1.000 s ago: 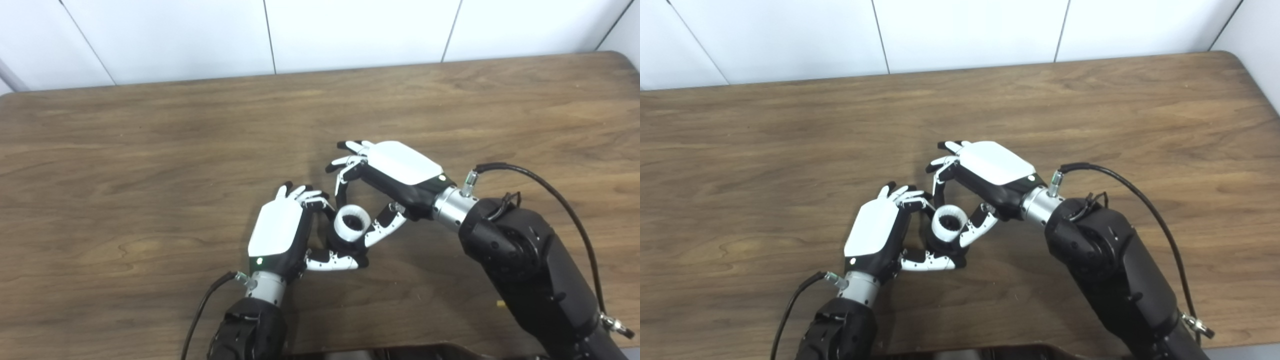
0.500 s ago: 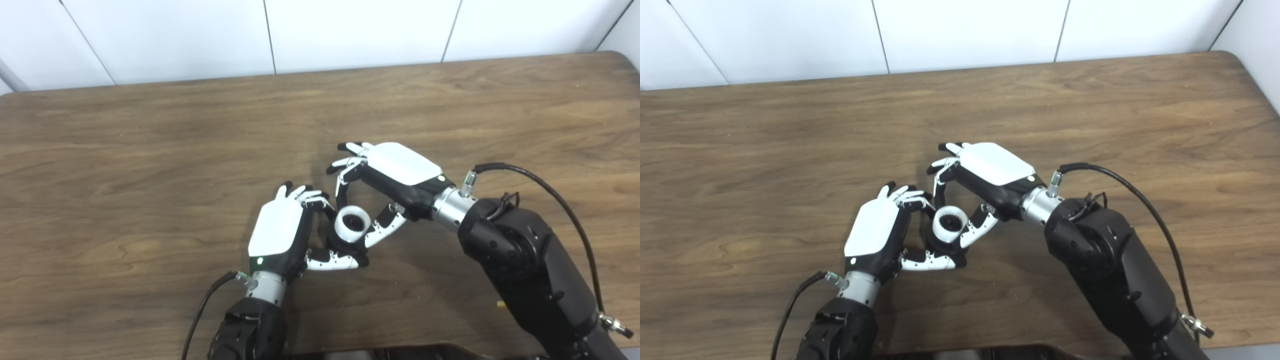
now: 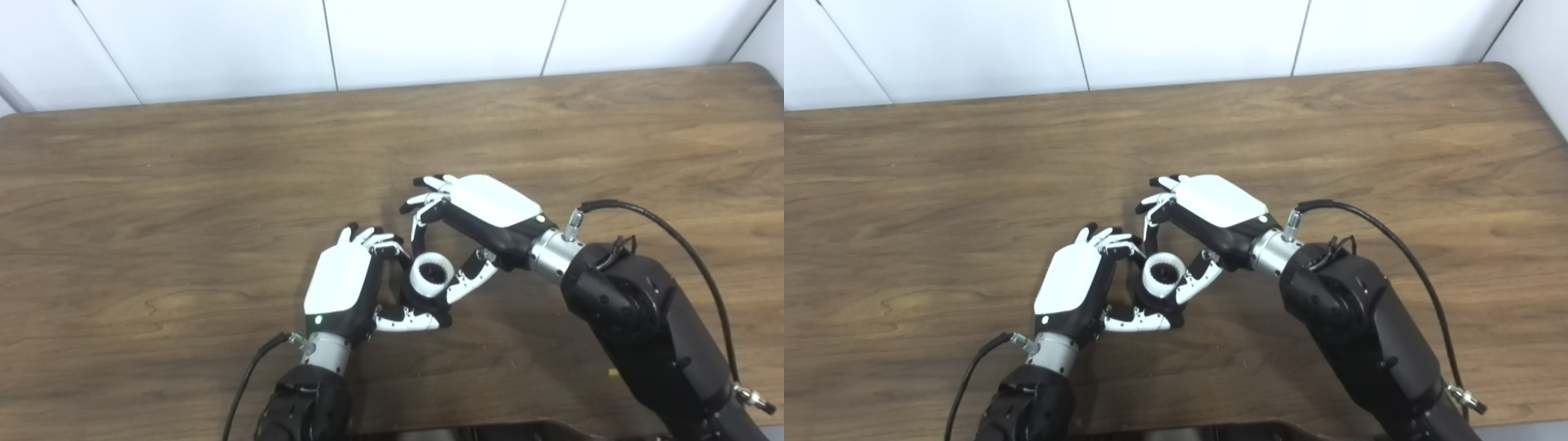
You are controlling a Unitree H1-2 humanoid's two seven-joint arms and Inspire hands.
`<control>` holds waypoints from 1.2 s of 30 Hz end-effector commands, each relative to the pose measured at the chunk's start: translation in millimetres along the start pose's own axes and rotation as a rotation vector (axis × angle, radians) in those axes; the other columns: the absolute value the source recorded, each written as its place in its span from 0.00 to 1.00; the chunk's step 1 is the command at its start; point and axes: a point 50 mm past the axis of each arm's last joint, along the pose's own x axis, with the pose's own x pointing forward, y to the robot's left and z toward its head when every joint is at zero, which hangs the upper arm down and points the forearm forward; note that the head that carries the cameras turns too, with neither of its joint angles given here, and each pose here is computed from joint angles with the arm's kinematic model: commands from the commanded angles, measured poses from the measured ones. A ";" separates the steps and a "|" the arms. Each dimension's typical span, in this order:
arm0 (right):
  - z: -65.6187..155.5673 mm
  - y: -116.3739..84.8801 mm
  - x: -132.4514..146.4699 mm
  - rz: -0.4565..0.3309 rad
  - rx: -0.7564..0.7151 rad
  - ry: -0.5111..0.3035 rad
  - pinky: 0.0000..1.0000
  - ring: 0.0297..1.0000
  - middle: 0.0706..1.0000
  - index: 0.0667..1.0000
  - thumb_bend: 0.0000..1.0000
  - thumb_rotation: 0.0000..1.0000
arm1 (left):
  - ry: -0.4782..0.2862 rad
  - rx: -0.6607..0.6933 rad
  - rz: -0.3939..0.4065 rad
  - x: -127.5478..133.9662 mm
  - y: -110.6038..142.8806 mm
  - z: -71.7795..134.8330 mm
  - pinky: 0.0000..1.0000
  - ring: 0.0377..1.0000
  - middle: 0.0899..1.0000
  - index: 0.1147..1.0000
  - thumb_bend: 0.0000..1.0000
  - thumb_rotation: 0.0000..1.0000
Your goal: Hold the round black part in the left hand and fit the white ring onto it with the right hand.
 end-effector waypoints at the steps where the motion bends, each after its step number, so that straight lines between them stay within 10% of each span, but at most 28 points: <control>1: 3.9 -15.5 1.0 -0.073 -0.034 -0.016 1.00 0.98 0.85 0.45 0.52 0.15 | -0.023 -0.012 -0.025 -0.9 -1.0 8.9 1.00 0.88 0.76 0.42 0.52 0.05; 3: 3.4 -16.0 0.8 -0.073 -0.034 -0.015 1.00 0.98 0.85 0.45 0.52 0.15 | -0.025 -0.011 -0.025 -1.0 -0.5 9.4 1.00 0.88 0.76 0.42 0.52 0.05; 5: 3.2 -16.6 0.4 -0.072 -0.037 -0.017 1.00 0.99 0.85 0.53 0.87 0.25 | -0.027 -0.011 -0.024 -1.1 -0.2 9.9 1.00 0.88 0.76 0.42 0.52 0.05; 8: 3.4 -17.2 0.5 -0.068 -0.054 -0.020 1.00 0.99 0.86 0.56 0.99 0.29 | -0.028 -0.011 -0.025 -1.3 0.1 9.6 1.00 0.88 0.75 0.42 0.52 0.05; 36: -7.9 -40.8 -8.0 -0.108 -0.084 0.044 1.00 0.99 0.86 0.57 1.00 0.30 | -0.028 0.004 -0.019 0.8 1.6 3.4 1.00 0.88 0.75 0.42 0.52 0.05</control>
